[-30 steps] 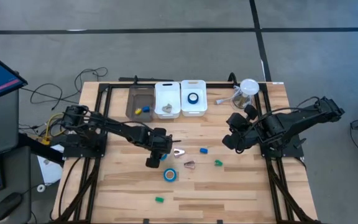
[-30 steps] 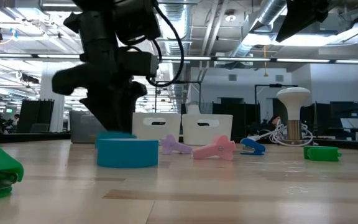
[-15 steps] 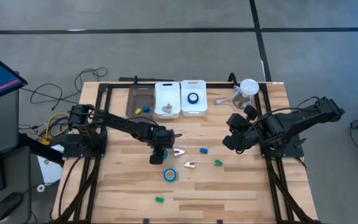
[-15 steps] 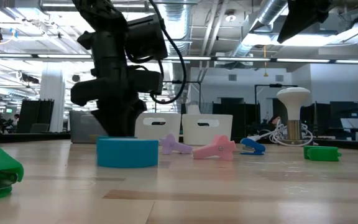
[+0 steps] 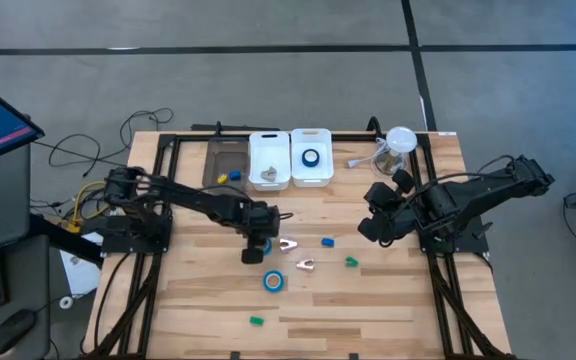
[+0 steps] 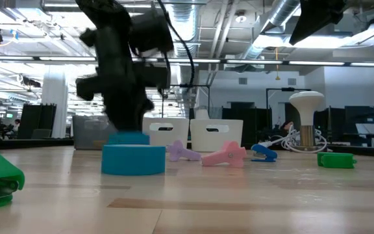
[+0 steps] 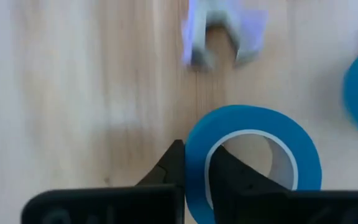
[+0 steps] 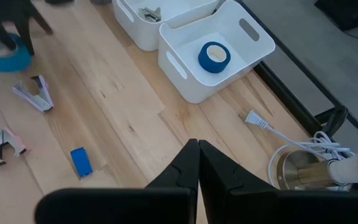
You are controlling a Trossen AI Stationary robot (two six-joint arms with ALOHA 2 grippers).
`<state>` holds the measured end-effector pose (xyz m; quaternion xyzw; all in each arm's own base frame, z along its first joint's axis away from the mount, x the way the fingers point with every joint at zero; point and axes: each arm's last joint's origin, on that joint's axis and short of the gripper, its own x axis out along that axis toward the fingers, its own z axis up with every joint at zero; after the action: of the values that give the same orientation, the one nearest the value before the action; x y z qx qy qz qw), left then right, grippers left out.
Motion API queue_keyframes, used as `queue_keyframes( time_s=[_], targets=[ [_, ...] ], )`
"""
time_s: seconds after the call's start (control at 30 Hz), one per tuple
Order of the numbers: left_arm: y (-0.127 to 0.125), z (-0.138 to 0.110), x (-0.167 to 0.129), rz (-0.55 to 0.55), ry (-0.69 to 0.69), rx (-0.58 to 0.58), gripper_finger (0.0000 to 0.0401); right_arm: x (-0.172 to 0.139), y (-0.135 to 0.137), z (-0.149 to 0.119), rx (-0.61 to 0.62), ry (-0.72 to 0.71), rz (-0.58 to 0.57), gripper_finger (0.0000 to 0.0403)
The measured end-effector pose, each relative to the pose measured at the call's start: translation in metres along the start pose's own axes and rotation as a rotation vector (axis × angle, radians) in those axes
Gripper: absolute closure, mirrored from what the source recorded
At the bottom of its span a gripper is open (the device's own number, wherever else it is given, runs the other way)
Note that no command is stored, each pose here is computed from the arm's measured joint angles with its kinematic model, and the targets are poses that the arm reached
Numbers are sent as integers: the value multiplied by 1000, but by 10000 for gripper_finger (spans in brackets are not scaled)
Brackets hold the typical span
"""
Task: Pick and place Stapler, Stapler remover, tape
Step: Put the top light blue tape into the right white bin
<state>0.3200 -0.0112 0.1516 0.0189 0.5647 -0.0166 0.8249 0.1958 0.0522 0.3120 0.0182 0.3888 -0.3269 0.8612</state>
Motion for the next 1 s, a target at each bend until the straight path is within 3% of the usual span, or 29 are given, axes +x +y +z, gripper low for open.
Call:
queue_keyframes(
  time_s=[0.17,0.4,0.57,0.77,0.87,1.0],
  targets=[
    [6,8,-43,77,-162,-25,382,-7,-1,8,30,-6,42,403],
    [31,17,-121,185,-549,-163,382,-15,8,28,38,-117,167,403],
    [52,17,-161,246,-786,-233,382,-15,13,41,33,-188,264,403],
    [75,20,-179,167,-1034,-319,383,-14,13,66,93,-333,365,403],
    [80,20,-177,107,-1115,-352,383,-17,13,80,92,-430,479,403],
    [78,18,-172,50,-1154,-370,383,-16,8,92,108,-505,533,403]
  ],
)
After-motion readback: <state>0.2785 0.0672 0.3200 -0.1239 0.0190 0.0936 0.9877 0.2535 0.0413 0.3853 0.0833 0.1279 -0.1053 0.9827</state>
